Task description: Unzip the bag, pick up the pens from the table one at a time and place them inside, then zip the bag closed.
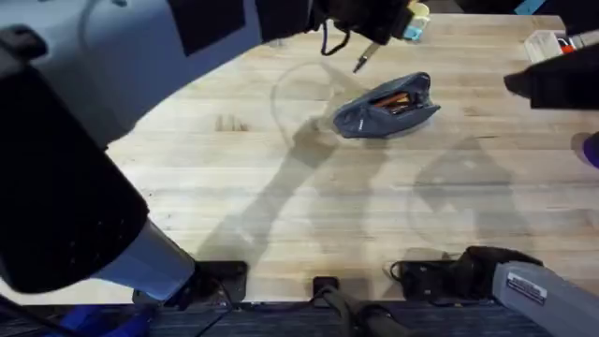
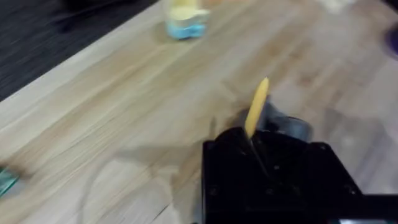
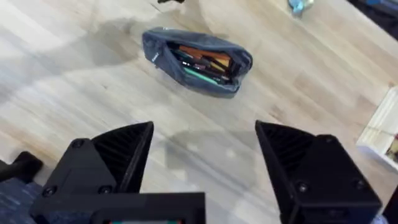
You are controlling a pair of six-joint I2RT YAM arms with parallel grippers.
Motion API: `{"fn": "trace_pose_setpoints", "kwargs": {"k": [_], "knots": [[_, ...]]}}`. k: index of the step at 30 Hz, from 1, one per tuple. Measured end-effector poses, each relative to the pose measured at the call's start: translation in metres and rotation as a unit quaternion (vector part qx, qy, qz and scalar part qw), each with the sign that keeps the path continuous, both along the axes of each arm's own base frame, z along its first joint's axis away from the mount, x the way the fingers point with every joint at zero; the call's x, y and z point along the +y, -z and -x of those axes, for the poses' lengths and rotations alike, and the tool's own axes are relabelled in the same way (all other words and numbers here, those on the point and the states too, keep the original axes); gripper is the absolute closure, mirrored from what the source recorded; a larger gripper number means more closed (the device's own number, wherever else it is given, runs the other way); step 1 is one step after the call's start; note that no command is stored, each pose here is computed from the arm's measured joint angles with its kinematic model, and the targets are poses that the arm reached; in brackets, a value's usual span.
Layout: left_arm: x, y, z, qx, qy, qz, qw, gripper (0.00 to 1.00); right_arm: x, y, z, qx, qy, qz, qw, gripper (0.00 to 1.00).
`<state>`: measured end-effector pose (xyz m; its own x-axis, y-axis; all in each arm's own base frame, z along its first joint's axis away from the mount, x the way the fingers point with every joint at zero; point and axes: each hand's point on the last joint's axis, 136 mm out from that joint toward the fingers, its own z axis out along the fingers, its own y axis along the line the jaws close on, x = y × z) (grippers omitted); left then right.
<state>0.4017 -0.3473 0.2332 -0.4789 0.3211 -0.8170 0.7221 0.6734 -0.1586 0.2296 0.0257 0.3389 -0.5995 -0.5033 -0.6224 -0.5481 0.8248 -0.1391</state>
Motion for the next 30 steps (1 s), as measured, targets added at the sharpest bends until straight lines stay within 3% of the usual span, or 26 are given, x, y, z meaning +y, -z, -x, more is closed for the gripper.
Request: {"fn": "trace_pose_setpoints", "kwargs": {"k": [8,13,19,23,26,27,28,30], "knots": [[-0.042,-0.016,0.037,-0.038,0.124,0.028,0.991,0.956,0.0,0.013,0.005,0.018,0.003,-0.005,1.0,0.004],[-0.064,-0.017,0.049,-0.065,0.168,0.034,0.983,0.956,0.0,0.011,0.003,0.012,0.001,-0.003,1.0,0.004],[-0.084,0.016,0.049,-0.055,0.191,0.026,0.98,0.956,0.0,0.011,0.003,0.01,-0.004,0.001,1.0,0.004],[-0.088,0.054,0.043,-0.029,0.191,0.008,0.981,0.956,-0.001,0.009,-0.001,0.0,-0.006,0.004,1.0,0.004],[-0.087,0.069,0.043,-0.015,0.19,-0.003,0.982,0.956,-0.001,0.009,-0.001,0.0,-0.006,0.004,1.0,0.005],[-0.085,0.076,0.044,-0.004,0.189,-0.011,0.982,0.956,-0.001,0.009,-0.001,0.0,-0.006,0.004,1.0,0.005],[-0.078,0.096,0.046,0.021,0.181,-0.038,0.983,0.957,-0.001,0.008,-0.002,-0.002,-0.007,0.005,1.0,0.004],[-0.072,0.105,0.045,0.031,0.17,-0.056,0.983,0.957,-0.001,0.008,-0.002,-0.003,-0.008,0.005,1.0,0.005]]}}
